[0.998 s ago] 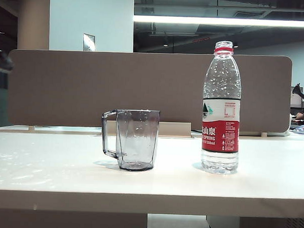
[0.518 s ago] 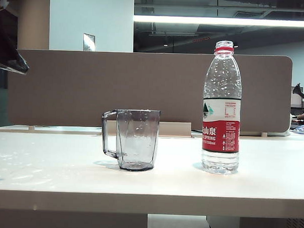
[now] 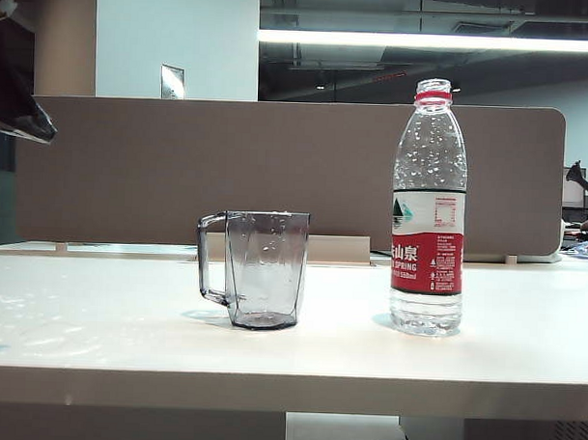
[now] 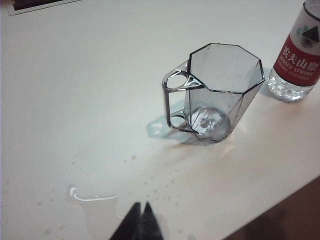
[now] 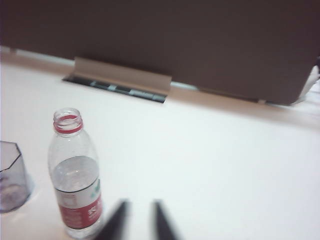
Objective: Pick up the mineral water bottle on the table and pour water into the mug until it's half full.
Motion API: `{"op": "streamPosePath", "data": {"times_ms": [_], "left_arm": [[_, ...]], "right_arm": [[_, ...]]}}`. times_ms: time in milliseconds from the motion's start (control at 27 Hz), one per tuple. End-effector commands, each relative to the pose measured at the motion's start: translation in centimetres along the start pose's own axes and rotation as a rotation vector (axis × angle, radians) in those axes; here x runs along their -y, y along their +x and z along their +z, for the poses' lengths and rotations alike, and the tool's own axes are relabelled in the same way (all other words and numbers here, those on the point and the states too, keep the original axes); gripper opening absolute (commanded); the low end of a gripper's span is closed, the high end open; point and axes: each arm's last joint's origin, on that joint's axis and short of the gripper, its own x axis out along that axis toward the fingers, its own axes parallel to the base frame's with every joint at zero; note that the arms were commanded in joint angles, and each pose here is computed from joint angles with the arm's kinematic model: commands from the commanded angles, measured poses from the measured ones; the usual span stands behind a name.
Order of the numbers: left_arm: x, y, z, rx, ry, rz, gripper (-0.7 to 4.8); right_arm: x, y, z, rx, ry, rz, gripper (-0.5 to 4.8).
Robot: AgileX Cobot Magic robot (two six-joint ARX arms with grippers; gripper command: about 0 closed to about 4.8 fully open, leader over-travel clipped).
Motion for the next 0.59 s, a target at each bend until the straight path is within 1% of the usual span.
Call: {"op": "streamPosePath", "data": {"times_ms": [37, 111, 148, 222, 296, 407, 444, 518, 555, 592], "left_arm": [[0.0, -0.1, 0.3, 0.014, 0.002, 0.000, -0.01], [0.0, -0.1, 0.3, 0.014, 0.002, 0.000, -0.01], [0.0, -0.1, 0.3, 0.014, 0.002, 0.000, -0.01], [0.0, -0.1, 0.3, 0.015, 0.002, 0.000, -0.01], [0.0, -0.1, 0.3, 0.015, 0.002, 0.000, -0.01], [0.0, -0.1, 0.3, 0.016, 0.002, 0.000, -0.01], [0.0, -0.1, 0.3, 0.015, 0.002, 0.000, -0.01], [0.0, -0.1, 0.3, 0.016, 0.002, 0.000, -0.01], [0.0, -0.1, 0.3, 0.015, 0.002, -0.001, -0.01], [0.0, -0.1, 0.3, 0.015, 0.002, 0.000, -0.01]], "right_arm": [[0.3, 1.0, 3.0, 0.080, 0.029, 0.111, 1.22], [0.6, 2.3, 4.0, 0.092, 0.080, 0.129, 1.22], [0.8, 3.2, 4.0, 0.080, 0.076, 0.124, 1.22], [1.4, 6.0, 3.2, 0.000, 0.015, 0.079, 1.22], [1.9, 8.2, 2.4, -0.082, -0.053, 0.012, 1.22], [2.7, 11.2, 0.8, -0.206, -0.059, -0.105, 1.22], [2.9, 12.2, 0.1, -0.251, -0.045, -0.137, 1.22], [3.1, 13.8, -0.9, -0.294, 0.022, -0.155, 1.22], [3.1, 15.4, -2.2, -0.286, 0.064, -0.142, 1.22], [3.0, 16.1, -2.8, -0.269, 0.069, -0.142, 1.22]]}}
